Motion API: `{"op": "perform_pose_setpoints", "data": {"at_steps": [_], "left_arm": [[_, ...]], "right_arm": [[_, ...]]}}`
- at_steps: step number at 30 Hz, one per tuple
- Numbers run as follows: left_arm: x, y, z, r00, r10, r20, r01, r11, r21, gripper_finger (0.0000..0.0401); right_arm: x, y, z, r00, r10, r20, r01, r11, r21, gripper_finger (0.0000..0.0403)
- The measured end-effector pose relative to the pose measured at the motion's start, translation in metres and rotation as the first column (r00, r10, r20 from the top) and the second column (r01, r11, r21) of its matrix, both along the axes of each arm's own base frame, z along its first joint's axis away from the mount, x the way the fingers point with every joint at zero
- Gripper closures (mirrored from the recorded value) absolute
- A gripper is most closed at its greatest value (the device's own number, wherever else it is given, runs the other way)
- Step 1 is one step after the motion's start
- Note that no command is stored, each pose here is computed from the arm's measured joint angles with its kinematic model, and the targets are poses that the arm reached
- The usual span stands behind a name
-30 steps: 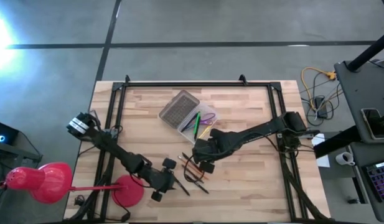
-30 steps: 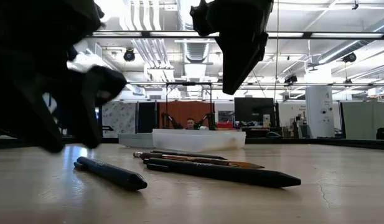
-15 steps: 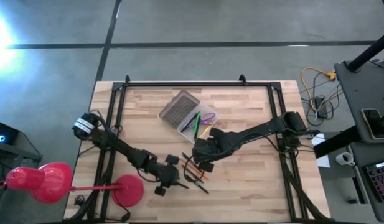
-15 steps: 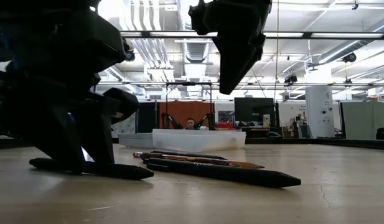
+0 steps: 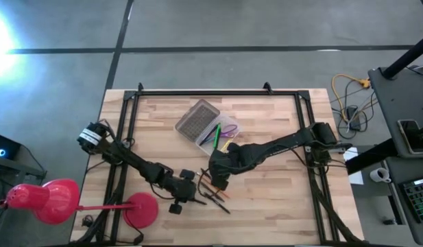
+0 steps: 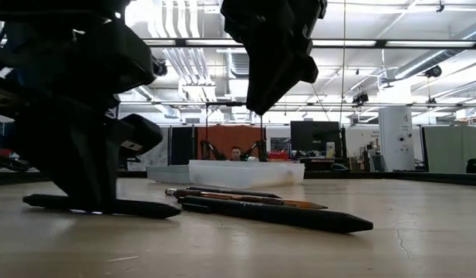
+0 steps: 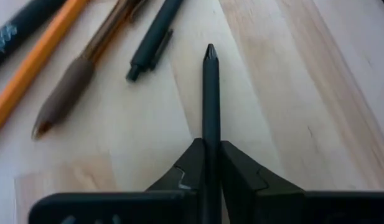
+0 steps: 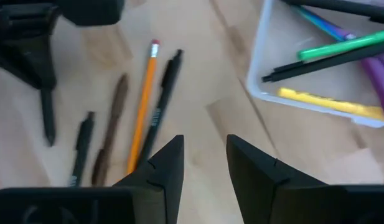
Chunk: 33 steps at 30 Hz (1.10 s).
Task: Pick & place school supplies into a supply box
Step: Put the black pen into the supply box
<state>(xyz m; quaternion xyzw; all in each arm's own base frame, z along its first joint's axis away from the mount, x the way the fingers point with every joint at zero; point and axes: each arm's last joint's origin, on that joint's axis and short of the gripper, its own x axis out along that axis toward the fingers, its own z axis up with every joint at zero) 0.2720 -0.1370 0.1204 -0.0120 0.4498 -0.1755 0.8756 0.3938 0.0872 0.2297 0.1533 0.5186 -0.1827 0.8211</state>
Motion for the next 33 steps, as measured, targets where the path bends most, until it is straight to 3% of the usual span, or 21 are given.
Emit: {"op": "perform_pose_setpoints", "data": {"at_steps": [6,12,17,23,29,33], "left_arm": [[-0.008,0.012,0.022,0.994,0.106,0.033,-0.107,0.993,0.058,0.0388],[-0.014,0.053,0.035,0.944,0.328,0.029,-0.329,0.934,0.142,0.0389],[-0.003,0.098,0.062,0.841,0.526,0.127,-0.532,0.846,0.016,0.0386],[0.019,0.147,0.102,0.718,0.658,0.229,-0.650,0.751,-0.118,0.0386],[0.051,0.197,0.122,0.590,0.778,0.216,-0.750,0.627,-0.211,0.0387],[0.072,0.221,0.111,0.530,0.838,0.131,-0.797,0.545,-0.262,0.0385]], "right_arm": [[-0.007,-0.004,0.002,0.999,-0.013,-0.051,0.012,1.000,-0.024,0.0307],[-0.032,-0.010,0.024,0.989,-0.108,-0.100,0.094,0.987,-0.134,0.0330],[-0.046,-0.014,0.023,0.976,-0.179,-0.127,0.161,0.977,-0.139,0.0341],[-0.069,-0.012,0.007,0.945,-0.287,-0.155,0.269,0.954,-0.131,0.0342],[-0.095,-0.011,0.001,0.905,-0.406,-0.127,0.397,0.913,-0.096,0.0342],[-0.110,-0.009,0.008,0.887,-0.457,-0.066,0.453,0.889,-0.071,0.0342]]}}
